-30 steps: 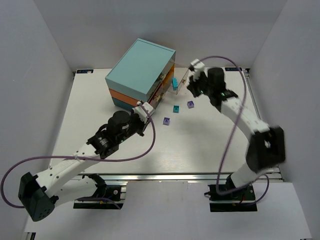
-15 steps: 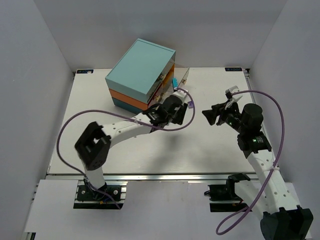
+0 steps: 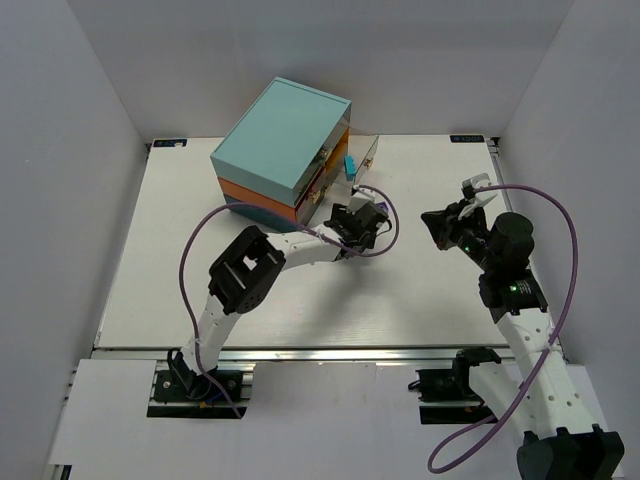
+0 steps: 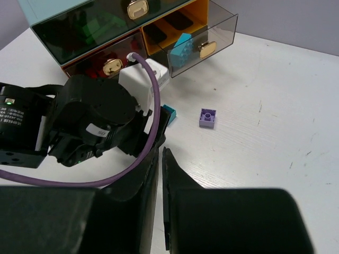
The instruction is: Sort the legos into containers by color
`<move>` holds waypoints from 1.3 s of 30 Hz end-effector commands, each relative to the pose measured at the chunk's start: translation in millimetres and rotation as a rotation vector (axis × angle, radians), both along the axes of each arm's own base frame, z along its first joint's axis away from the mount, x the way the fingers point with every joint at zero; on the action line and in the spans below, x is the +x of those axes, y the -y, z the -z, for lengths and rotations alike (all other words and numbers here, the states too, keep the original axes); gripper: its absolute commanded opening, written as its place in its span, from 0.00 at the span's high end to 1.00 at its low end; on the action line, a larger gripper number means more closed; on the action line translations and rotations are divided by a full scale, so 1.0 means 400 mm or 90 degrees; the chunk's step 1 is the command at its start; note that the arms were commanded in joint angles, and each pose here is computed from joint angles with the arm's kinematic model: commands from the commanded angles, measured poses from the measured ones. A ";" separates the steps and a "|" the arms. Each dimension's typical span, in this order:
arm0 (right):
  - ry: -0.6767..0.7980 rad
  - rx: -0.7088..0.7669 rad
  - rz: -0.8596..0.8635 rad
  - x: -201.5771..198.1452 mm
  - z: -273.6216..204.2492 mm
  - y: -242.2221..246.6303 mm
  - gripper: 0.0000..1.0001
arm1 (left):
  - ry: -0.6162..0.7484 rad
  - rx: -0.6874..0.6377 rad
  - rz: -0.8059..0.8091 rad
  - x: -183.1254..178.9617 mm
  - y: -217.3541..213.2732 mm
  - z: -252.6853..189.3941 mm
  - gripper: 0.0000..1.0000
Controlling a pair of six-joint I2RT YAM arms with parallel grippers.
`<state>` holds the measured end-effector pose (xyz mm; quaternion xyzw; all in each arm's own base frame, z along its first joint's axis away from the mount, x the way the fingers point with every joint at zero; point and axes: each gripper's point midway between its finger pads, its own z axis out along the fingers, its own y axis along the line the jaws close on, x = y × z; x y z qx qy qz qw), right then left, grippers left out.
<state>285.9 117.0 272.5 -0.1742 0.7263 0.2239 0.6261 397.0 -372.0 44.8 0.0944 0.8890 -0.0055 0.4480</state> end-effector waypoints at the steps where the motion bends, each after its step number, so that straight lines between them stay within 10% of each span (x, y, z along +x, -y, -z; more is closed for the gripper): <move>1: 0.033 0.008 0.015 0.009 -0.027 0.008 0.88 | 0.058 -0.043 -0.025 0.062 0.032 -0.076 0.18; 18: 0.040 0.002 0.025 0.015 -0.022 0.014 0.93 | 0.071 -0.008 -0.046 0.173 0.016 -0.006 0.26; 29: 0.040 -0.004 0.029 0.021 -0.016 0.019 0.94 | 0.052 -0.044 -0.007 0.145 0.021 -0.004 0.92; 39: 0.045 -0.012 0.034 0.025 -0.012 0.021 0.82 | 0.082 -0.169 0.317 -0.054 0.116 -0.253 1.00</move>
